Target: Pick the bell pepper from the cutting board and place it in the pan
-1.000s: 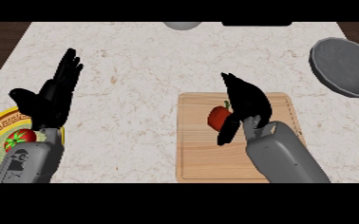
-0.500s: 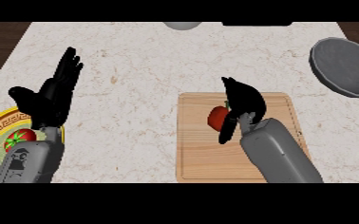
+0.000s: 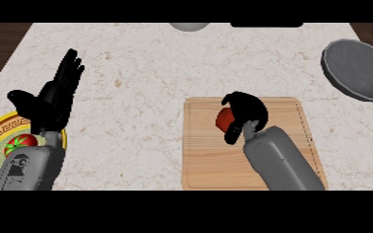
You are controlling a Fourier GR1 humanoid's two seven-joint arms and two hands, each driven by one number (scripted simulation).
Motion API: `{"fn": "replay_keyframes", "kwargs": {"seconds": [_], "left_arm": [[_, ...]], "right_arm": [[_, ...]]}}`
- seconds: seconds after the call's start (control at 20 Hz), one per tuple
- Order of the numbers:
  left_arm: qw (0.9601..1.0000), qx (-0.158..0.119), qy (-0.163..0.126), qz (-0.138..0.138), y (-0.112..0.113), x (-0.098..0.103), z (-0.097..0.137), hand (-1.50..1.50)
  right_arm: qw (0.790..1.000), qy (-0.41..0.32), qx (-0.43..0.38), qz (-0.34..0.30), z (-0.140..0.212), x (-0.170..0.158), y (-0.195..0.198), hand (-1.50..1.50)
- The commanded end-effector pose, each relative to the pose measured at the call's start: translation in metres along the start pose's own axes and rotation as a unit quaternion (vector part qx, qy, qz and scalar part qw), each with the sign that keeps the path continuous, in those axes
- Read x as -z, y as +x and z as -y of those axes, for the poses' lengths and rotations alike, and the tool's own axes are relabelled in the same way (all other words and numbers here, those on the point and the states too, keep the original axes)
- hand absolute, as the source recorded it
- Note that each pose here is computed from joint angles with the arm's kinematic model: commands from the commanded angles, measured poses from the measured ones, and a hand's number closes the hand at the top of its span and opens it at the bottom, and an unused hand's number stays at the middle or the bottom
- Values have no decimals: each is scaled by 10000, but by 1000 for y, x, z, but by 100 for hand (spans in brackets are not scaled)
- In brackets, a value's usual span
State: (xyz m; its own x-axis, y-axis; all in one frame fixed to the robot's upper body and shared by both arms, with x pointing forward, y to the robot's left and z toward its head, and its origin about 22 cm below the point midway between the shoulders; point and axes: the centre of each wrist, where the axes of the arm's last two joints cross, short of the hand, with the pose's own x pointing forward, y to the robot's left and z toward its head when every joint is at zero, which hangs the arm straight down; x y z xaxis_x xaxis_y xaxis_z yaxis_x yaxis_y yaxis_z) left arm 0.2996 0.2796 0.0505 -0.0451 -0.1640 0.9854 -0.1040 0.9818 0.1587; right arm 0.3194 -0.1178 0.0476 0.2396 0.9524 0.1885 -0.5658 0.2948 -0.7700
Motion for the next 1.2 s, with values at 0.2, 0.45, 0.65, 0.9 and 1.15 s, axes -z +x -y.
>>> {"fn": "replay_keyframes", "kwargs": {"seconds": [0.2, 0.45, 0.65, 0.9, 1.15], "left_arm": [[10000, 20, 25, 22, 3, -12, -2, 0], [10000, 42, 7, -57, 10, 11, 2, 0], [10000, 2, -49, -82, 6, 4, 6, 0], [10000, 42, -9, -10, 9, -1, 4, 0], [9999, 24, 42, -136, -9, -9, -2, 0]], "right_arm": [[9989, 21, -375, 278, 5, 5, -9, 150], [9986, -163, -325, 374, 9, 6, -5, 150], [9986, -413, -66, 330, 7, 20, 8, 150], [9852, -1696, 135, 233, 54, -1, 10, 150], [9417, -3320, 241, 495, 59, -36, 5, 150]]}}
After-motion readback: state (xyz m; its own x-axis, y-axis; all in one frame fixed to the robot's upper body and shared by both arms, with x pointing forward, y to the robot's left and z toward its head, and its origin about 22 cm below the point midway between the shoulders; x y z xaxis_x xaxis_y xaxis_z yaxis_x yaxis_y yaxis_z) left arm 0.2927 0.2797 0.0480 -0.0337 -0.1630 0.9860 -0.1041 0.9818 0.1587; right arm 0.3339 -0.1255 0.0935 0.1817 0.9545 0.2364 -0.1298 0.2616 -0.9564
